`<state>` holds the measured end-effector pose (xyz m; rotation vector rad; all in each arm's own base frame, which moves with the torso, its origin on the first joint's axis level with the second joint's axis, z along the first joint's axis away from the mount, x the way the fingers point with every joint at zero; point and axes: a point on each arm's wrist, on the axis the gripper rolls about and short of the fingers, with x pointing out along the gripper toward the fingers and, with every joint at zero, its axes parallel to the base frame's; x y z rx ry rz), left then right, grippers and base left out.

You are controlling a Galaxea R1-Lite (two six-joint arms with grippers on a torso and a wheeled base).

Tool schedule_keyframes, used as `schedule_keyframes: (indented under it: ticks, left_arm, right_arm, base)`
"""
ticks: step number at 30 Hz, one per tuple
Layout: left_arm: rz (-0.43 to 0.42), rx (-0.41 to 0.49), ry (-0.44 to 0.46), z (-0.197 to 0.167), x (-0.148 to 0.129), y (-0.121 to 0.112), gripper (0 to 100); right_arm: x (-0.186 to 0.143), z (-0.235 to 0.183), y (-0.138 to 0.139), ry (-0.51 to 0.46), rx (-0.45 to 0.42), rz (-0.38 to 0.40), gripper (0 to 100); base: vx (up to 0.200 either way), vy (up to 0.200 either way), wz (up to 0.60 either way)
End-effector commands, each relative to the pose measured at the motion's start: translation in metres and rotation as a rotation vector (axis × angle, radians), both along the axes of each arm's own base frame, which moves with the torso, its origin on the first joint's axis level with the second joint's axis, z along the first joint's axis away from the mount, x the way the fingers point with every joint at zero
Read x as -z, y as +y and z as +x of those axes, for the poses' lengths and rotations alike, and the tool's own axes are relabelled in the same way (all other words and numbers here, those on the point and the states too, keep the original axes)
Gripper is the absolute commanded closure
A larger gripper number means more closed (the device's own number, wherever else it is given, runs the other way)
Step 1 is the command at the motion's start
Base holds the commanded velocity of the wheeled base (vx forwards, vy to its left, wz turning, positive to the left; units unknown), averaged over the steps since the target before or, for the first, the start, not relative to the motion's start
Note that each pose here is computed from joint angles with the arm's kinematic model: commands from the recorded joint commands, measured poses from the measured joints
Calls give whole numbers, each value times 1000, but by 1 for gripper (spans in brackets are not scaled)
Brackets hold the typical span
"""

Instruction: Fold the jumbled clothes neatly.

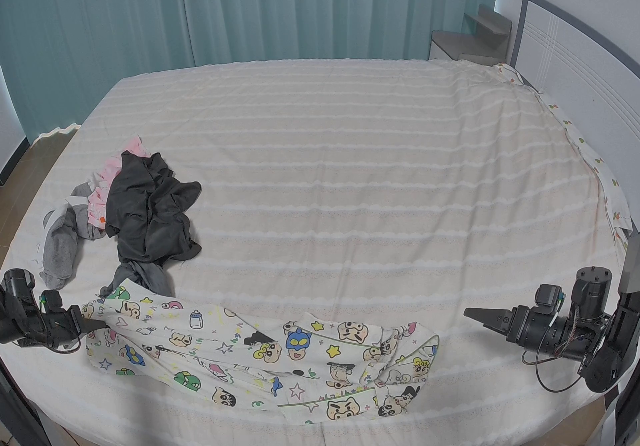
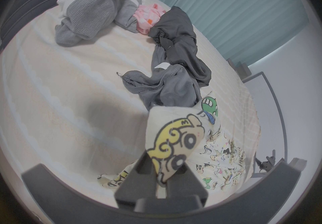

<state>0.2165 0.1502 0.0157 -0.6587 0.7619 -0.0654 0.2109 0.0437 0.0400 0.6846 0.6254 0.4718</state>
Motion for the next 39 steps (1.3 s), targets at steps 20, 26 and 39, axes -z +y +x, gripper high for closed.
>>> schedule_keyframes:
  ticks: [20, 26, 39]
  left_arm:
    - [76, 301, -70, -10, -137, -220, 100]
    - [158, 458, -89, -23, -134, -296, 100]
    - [114, 610, -112, -37, -107, -414, 100]
  right_arm:
    - [4, -2, -5, 22, 1, 9, 0]
    - [4, -2, -5, 22, -2, 10, 0]
    - [6, -2, -5, 34, -2, 8, 0]
  base:
    - [0, 0, 0]
    - [0, 0, 0]
    - [0, 0, 0]
